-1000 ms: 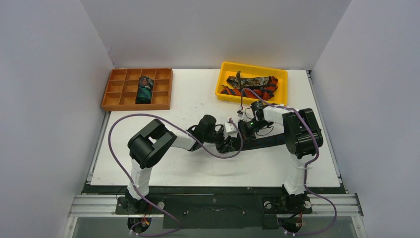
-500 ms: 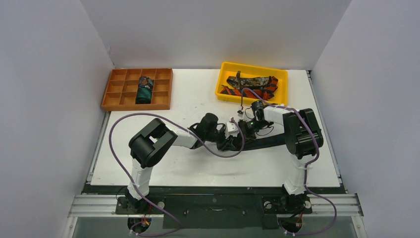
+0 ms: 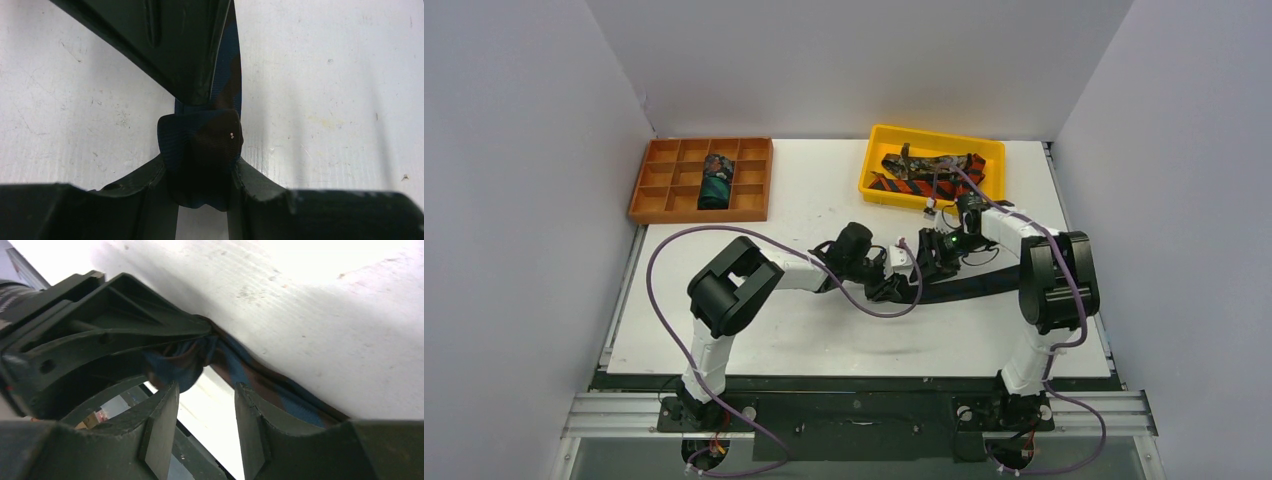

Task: Roll the ties
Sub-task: Roll the tie at the center of the board.

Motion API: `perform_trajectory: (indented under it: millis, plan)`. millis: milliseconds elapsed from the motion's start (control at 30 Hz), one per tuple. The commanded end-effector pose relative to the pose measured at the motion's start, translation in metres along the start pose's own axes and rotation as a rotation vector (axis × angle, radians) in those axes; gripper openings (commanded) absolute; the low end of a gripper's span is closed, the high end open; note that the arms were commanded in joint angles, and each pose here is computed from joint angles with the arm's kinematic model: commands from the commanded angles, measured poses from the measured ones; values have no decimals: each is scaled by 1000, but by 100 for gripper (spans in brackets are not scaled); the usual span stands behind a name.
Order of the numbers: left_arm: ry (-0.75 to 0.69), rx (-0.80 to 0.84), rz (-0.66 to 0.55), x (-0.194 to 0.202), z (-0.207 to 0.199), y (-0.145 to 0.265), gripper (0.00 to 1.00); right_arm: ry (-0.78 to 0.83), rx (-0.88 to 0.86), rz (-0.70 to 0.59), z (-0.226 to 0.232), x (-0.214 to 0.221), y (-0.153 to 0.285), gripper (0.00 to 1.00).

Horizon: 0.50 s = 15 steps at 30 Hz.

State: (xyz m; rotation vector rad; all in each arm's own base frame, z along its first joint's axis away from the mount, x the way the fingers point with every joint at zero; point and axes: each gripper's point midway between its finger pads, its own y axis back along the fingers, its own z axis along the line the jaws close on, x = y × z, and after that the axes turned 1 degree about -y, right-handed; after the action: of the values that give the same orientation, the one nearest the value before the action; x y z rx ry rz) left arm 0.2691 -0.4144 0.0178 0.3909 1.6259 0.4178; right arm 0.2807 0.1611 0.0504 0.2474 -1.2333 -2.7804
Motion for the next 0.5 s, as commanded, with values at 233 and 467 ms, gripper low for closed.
perform_trajectory:
  millis: [233,467]
  plan:
    - [140,28,302,95,-23,8,5,109,-96,-1,39,-3,-7,38]
    - [137,35,277,87,-22,9,15,47,-14,40,2,2,-21,0]
